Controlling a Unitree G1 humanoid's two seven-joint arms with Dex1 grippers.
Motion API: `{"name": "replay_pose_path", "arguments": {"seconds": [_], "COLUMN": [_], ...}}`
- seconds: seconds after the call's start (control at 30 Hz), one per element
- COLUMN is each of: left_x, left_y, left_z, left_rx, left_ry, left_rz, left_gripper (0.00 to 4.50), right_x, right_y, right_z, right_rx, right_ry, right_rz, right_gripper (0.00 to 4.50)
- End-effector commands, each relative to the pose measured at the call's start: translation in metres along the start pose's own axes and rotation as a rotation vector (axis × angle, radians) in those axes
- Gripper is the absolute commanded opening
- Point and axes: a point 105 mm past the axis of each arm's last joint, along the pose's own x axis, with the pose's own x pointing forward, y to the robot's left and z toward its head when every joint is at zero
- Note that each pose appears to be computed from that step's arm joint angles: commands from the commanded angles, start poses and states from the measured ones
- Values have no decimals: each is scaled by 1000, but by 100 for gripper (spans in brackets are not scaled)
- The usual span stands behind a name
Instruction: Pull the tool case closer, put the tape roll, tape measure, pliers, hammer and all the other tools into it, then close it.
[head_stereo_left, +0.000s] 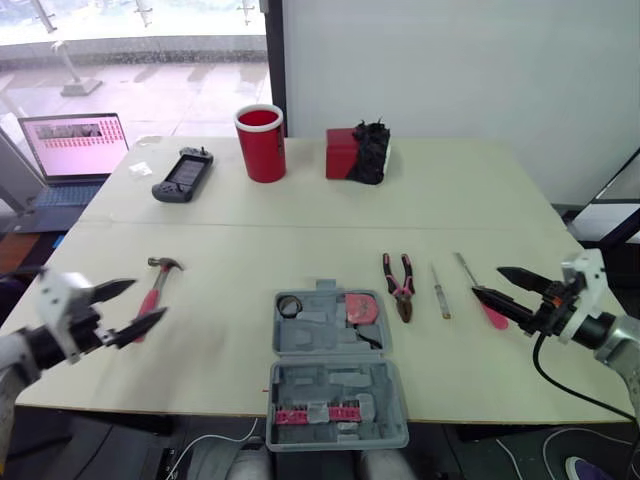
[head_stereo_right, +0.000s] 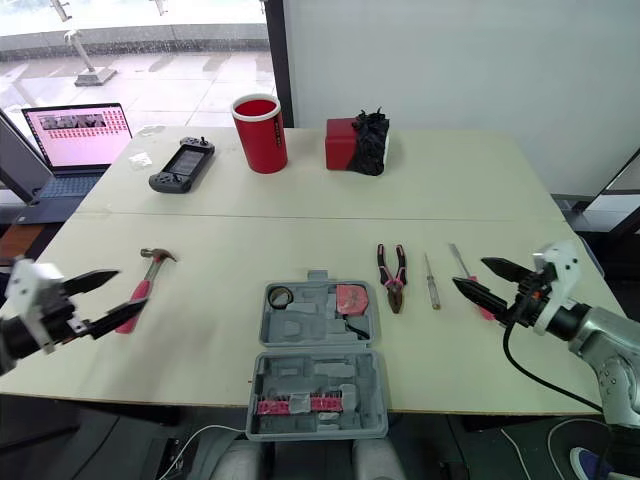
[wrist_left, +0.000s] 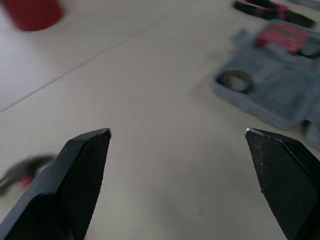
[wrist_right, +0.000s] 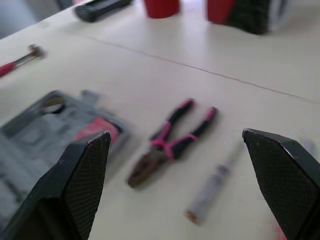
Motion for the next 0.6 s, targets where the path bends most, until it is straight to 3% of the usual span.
{"name": "replay_pose_path", "arguments": {"seconds": [0.03, 0.13, 0.33, 0.6], "left_x": [16, 39, 70, 83], "left_y": [-4, -9, -16, -18], "left_z": [30, 67, 102, 106], "left_rx": [69, 139, 207, 224], "left_ry": [-15, -62, -126, -138], "left_rz": [-125, -269, -443, -502], "left_gripper": [450, 450, 450, 450], "right_x": [-1, -5, -18, -9], "right_y": [15, 27, 47, 57], "right_z": [7, -1, -22, -41], "right_rx": [-68, -72, -108, -69], "right_ry": [22, 67, 139, 202], "right_rz": [-1, -49, -210, -292], "right_gripper": [446, 446, 446, 446]}}
